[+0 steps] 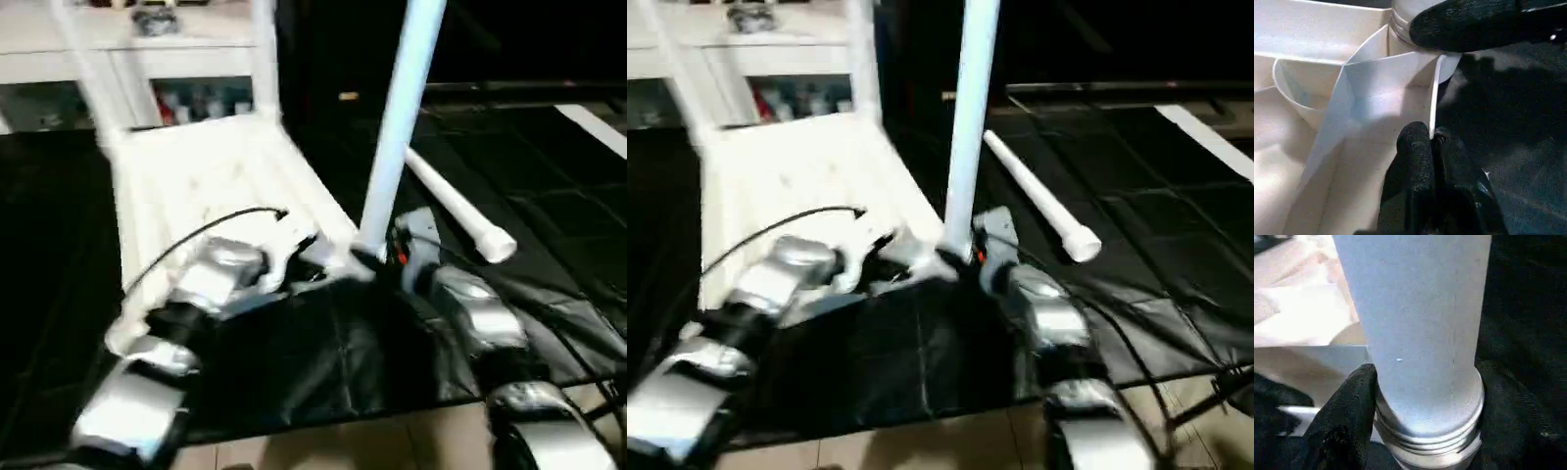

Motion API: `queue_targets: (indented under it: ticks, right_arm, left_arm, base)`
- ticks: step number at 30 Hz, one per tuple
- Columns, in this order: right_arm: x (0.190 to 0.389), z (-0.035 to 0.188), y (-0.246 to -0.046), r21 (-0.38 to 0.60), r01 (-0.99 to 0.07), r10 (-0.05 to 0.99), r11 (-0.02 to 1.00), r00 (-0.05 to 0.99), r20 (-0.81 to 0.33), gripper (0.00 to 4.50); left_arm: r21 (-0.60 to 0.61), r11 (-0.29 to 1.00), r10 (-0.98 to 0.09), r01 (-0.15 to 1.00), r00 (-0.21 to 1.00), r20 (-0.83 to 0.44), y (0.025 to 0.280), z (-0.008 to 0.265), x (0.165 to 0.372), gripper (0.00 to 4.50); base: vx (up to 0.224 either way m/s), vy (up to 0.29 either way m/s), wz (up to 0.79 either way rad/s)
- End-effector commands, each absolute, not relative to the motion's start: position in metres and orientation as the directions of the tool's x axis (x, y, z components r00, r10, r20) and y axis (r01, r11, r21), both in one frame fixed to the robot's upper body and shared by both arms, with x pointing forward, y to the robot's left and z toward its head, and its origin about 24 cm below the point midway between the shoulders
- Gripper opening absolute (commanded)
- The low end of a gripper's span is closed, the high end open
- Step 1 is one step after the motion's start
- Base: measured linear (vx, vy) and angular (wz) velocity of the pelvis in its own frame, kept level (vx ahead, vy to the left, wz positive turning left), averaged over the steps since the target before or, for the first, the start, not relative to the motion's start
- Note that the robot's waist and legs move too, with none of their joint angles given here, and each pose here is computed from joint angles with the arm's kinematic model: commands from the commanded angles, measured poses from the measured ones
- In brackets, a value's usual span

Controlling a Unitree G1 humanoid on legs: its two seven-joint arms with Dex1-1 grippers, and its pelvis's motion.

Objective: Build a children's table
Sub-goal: Rotate leg to tighten

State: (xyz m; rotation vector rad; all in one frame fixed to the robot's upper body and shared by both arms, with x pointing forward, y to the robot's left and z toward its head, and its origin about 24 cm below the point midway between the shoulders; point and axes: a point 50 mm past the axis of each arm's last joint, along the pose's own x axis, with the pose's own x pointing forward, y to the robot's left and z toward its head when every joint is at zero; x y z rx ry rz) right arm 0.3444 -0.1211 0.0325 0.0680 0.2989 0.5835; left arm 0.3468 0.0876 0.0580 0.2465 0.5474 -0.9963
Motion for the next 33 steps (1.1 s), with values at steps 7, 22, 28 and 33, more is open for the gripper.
queue_targets:
  ticks: [7,22,28,33]
  right_arm:
    - [0.329,0.028,-0.06,0.216,-0.706,0.737,0.675,0.632,-0.239,3.62]
    - [0.314,0.061,-0.153,0.074,-0.914,0.909,0.398,0.382,-0.167,4.46]
    - [0.308,0.066,-0.162,0.068,-0.968,0.939,0.241,0.215,-0.267,4.46]
    - [0.305,0.067,-0.157,0.071,-0.989,0.945,0.129,0.101,-0.311,4.46]
  left_arm:
    - [0.049,0.434,-0.784,0.9,0.404,-0.471,0.063,0.082,0.348,0.0]
    - [0.004,0.115,-0.827,0.993,0.098,-0.553,0.116,0.076,0.324,0.0]
    - [-0.022,-0.03,-0.791,0.999,-0.037,-0.611,0.125,0.073,0.317,0.0]
    - [-0.027,-0.094,-0.772,0.995,-0.09,-0.629,0.126,0.072,0.315,0.0]
  base:
    - [0.0,0.0,0.0]
    - [0.0,0.0,0.0]
    - [0.0,0.0,0.0]
    - [0.0,0.0,0.0]
